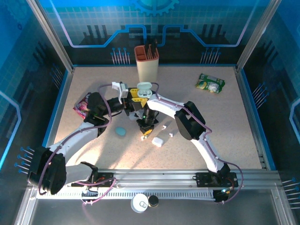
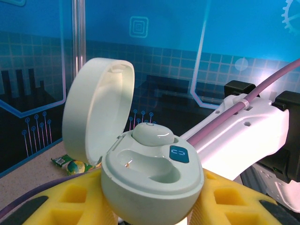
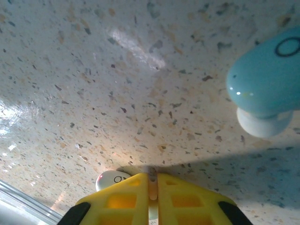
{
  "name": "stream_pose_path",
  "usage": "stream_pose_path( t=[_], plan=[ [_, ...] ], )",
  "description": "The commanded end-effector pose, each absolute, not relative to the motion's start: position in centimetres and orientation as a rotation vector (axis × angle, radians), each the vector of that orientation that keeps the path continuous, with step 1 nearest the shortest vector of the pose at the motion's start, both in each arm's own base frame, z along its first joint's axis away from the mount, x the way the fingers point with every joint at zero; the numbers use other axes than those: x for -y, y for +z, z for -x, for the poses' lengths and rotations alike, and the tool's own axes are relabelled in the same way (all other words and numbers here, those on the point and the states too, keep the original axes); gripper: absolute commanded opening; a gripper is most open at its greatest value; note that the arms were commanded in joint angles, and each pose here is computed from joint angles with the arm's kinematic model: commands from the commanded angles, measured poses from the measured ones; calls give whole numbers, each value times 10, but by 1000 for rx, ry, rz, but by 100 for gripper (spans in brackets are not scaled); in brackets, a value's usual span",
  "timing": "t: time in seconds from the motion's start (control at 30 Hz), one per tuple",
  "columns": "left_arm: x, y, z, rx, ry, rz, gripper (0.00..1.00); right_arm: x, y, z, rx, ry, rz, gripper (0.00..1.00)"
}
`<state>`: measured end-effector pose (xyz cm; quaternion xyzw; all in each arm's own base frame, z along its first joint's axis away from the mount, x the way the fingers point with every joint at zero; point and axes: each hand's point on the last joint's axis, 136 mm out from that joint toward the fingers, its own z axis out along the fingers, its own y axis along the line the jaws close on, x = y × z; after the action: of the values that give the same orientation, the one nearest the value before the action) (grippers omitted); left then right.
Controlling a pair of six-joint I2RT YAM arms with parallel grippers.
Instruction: Insert the wireless bluetooth earbuds into the charging case
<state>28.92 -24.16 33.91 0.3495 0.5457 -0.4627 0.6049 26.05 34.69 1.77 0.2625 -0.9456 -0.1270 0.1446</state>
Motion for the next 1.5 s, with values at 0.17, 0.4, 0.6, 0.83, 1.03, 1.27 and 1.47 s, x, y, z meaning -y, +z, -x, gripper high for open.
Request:
stream_pose_path(
  t=[0.17,0.4,0.6,0.83,1.03,1.27,1.47],
  plan=[
    [238,345,-284,-1234,-1063,-821,37,-319,44,-274,2837,-357,-669,8],
    [239,346,-284,-1229,-1067,-822,37,-258,66,-313,2994,-409,-418,8],
    [239,346,-285,-1229,-1070,-823,36,-181,56,-355,3078,-421,-101,8],
    [239,345,-284,-1237,-1070,-825,36,-115,32,-380,3104,-399,188,8],
    [239,346,-283,-1238,-1070,-823,36,-108,20,-380,3097,-453,265,18],
    [240,343,-285,-1247,-1077,-828,37,-114,25,-378,3120,-538,306,44],
    [241,341,-285,-1245,-1084,-827,36,-123,26,-362,3089,-587,285,46]
  ],
)
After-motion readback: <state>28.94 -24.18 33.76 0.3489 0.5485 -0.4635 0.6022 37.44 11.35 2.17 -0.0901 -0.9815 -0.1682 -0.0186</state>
